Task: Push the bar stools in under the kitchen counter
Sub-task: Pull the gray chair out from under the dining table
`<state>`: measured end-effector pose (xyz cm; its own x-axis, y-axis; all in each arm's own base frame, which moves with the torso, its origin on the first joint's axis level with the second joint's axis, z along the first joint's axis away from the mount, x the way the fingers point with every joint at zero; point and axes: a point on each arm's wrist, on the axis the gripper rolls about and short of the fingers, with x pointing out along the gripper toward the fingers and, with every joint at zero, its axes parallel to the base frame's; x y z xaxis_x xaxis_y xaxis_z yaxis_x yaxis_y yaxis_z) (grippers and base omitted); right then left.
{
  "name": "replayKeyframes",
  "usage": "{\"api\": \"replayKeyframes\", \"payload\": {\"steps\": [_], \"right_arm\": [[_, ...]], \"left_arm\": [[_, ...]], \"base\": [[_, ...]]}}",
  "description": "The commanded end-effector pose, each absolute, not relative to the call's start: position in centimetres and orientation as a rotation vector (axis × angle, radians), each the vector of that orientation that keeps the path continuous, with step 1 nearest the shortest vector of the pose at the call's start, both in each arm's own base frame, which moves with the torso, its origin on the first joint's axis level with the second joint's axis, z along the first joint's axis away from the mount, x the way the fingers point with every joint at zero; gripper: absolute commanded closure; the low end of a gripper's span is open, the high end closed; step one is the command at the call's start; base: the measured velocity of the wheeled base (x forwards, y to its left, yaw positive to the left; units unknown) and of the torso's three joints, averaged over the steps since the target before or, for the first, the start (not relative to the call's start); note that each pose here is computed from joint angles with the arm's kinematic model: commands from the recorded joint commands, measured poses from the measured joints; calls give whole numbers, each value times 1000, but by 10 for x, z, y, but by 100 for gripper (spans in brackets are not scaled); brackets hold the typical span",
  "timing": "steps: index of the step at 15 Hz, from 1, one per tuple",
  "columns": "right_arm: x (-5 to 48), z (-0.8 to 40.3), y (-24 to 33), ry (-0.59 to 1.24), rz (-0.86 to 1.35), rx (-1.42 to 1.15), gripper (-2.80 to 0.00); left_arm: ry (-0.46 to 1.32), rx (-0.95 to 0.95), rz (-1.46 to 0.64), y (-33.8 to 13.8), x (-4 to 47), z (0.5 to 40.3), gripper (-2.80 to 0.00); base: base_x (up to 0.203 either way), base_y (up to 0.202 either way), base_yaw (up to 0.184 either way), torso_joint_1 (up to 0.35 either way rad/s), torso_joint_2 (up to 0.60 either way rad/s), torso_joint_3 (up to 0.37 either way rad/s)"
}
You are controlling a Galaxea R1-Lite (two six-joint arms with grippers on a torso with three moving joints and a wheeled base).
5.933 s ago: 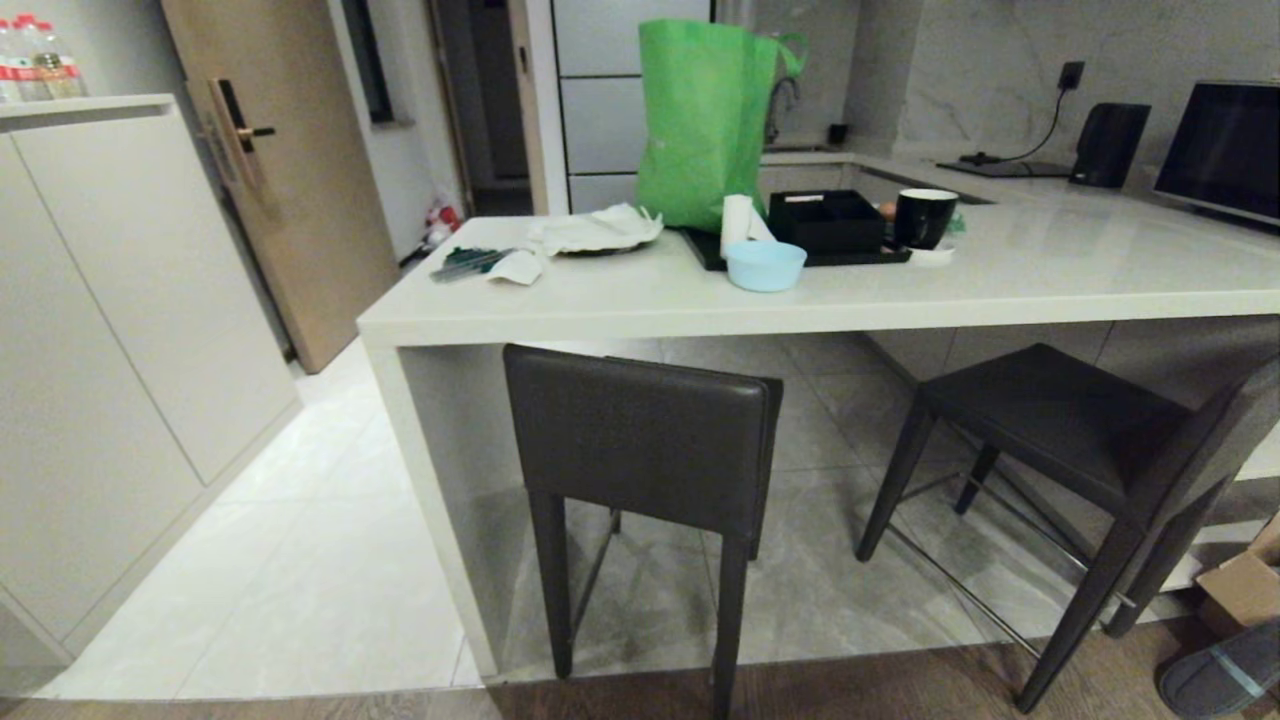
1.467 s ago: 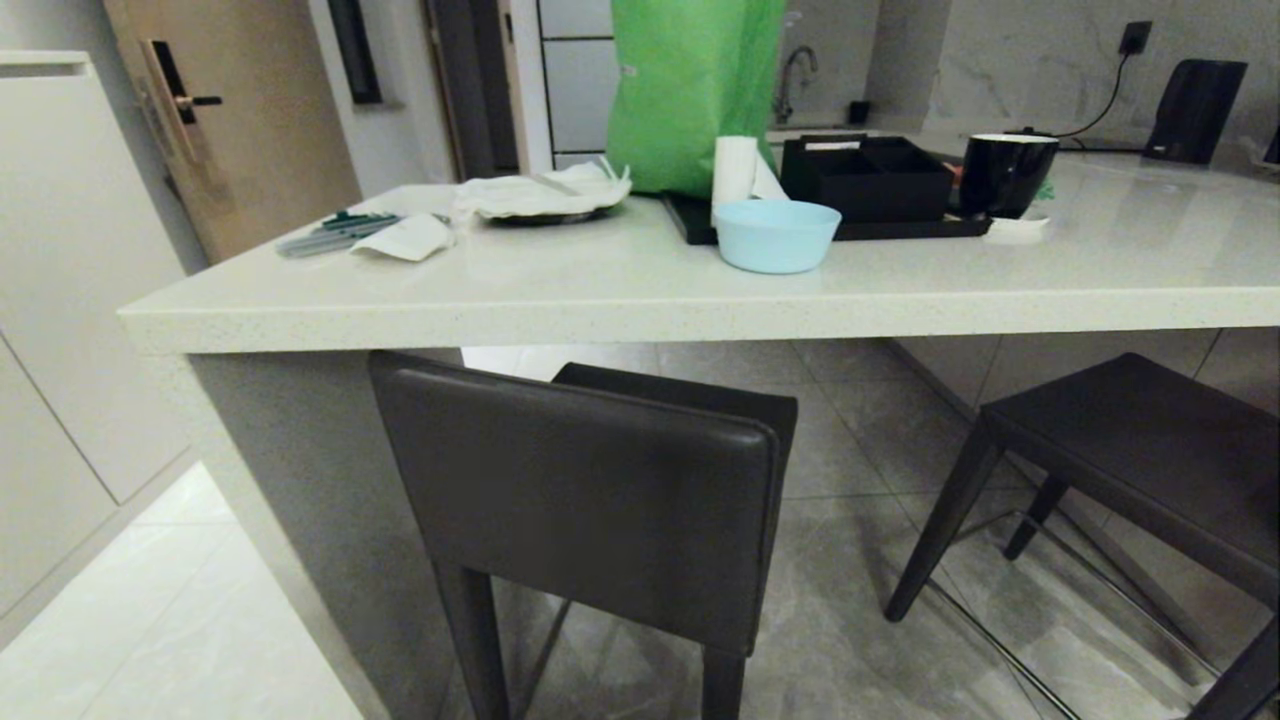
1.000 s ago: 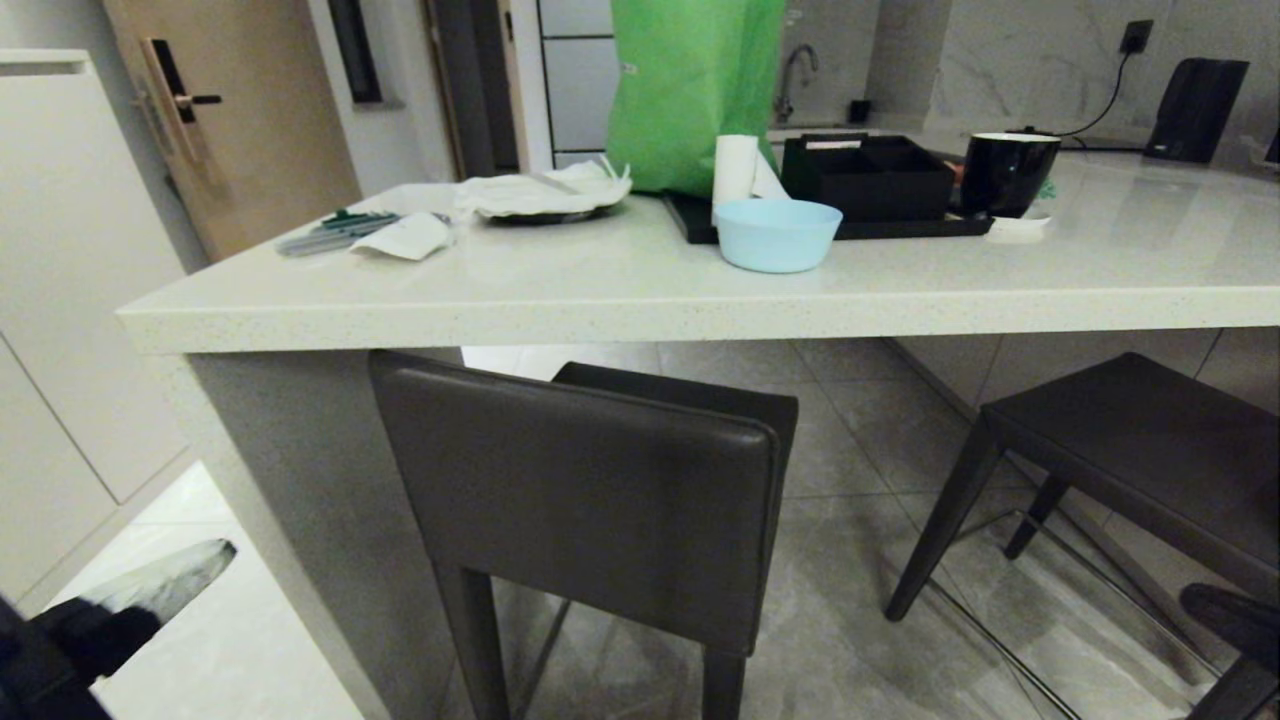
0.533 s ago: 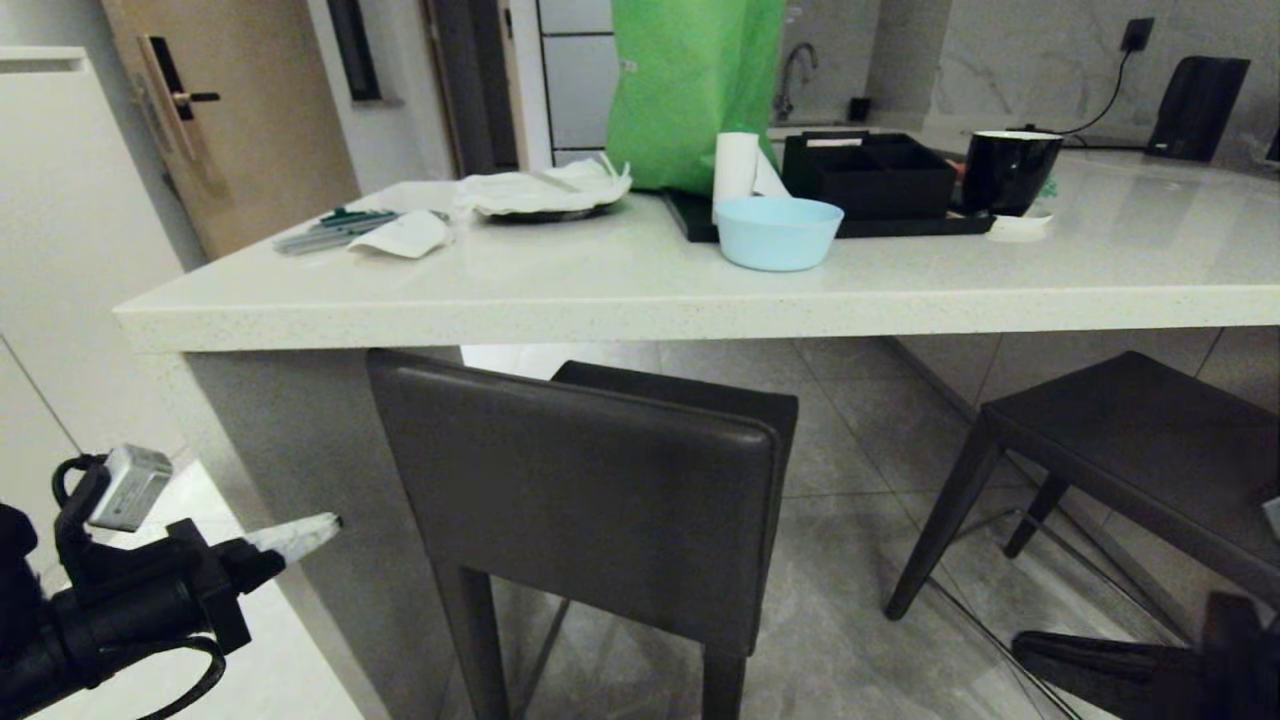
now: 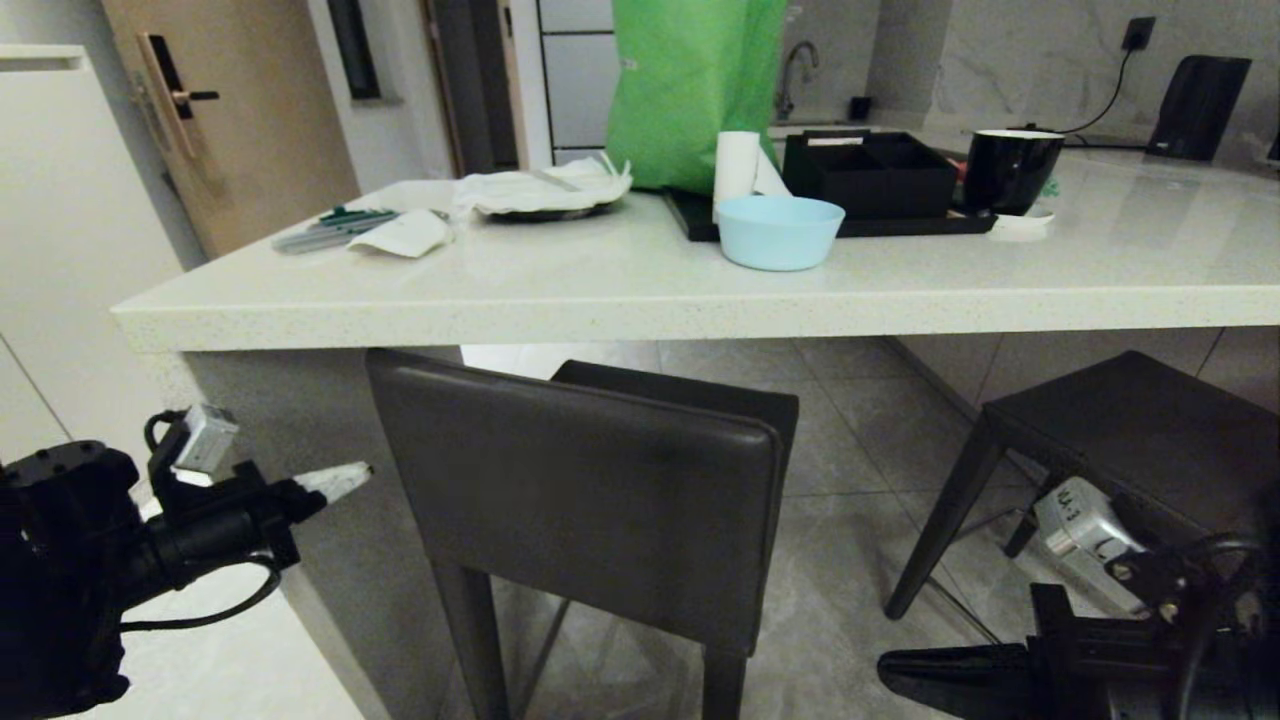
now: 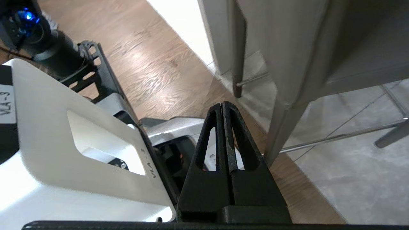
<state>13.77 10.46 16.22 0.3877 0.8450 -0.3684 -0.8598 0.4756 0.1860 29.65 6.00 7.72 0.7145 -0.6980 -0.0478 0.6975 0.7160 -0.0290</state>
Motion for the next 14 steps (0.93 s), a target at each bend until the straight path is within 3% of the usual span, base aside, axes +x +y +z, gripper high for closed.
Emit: {"api": "replayKeyframes", "payload": {"steps": [1,14], "right_arm": [[147,158,113,483,1096,-40,0],[196,134,181,481,1110,-87,0]], "left_arm": [[44,-4,-789,62,318,67,0],[-42,45,-811,63,368,77,0]], "base": [[0,0,0,0,0,0],[0,0,0,0,0,0]]}}
